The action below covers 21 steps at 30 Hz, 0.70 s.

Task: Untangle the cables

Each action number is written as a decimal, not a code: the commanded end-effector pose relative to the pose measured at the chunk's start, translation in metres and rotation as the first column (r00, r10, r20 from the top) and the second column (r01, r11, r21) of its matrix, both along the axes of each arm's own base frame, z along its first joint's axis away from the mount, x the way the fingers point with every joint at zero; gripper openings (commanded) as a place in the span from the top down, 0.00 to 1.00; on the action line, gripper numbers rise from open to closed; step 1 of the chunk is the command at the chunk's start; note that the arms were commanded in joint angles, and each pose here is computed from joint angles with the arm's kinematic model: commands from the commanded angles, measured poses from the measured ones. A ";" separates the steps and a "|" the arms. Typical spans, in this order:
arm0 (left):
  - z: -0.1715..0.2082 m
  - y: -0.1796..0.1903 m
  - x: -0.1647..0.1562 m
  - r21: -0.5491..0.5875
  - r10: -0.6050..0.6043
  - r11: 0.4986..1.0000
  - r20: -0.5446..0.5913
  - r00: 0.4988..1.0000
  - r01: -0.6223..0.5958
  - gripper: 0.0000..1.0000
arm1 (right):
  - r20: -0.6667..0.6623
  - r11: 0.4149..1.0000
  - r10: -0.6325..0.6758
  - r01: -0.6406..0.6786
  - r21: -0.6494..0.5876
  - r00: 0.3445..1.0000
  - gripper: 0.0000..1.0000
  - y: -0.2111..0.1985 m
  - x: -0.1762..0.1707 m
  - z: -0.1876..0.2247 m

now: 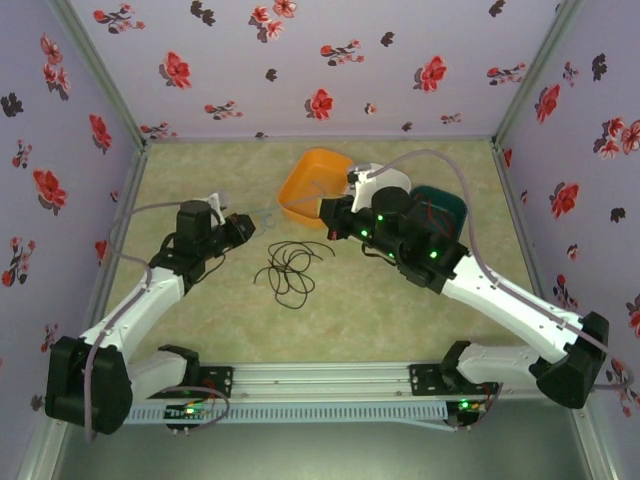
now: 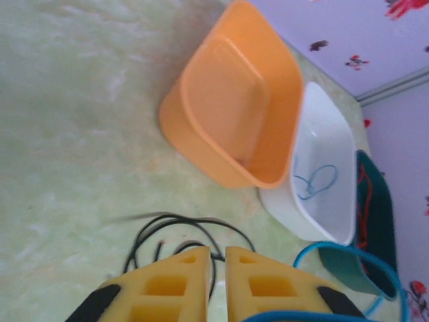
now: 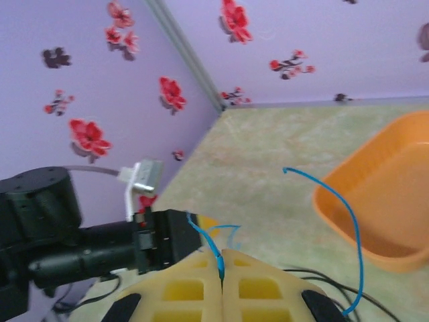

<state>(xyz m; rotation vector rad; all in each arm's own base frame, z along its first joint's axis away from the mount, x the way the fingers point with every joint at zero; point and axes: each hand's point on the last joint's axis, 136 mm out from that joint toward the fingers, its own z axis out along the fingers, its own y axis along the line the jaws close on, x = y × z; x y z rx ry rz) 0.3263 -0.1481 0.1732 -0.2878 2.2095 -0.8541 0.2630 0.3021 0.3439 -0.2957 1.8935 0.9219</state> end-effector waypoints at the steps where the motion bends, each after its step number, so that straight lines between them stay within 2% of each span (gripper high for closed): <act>1: -0.025 0.017 -0.007 0.064 0.055 0.997 -0.080 0.995 -0.050 0.65 | 0.064 0.988 -0.150 0.152 -0.030 0.987 1.00 -0.035 0.012 0.019; 4: -0.035 0.018 -0.014 0.101 0.033 0.995 -0.108 0.994 -0.022 0.35 | 0.078 0.971 -0.232 0.236 -0.044 0.970 1.00 -0.053 0.019 0.027; 7: -0.042 0.020 -0.020 0.126 0.023 0.992 -0.127 0.992 -0.007 0.16 | 0.086 0.953 -0.291 0.296 -0.055 0.953 1.00 -0.068 0.026 0.035; 10: -0.044 0.021 -0.022 0.130 0.018 0.991 -0.126 0.992 -0.001 0.02 | 0.095 0.927 -0.361 0.368 -0.076 0.928 1.00 -0.083 0.036 0.042; 21: -0.053 0.024 -0.025 0.156 0.019 0.988 -0.146 0.989 0.005 0.00 | 0.133 0.847 -0.485 0.502 -0.175 0.864 1.00 -0.117 0.083 0.057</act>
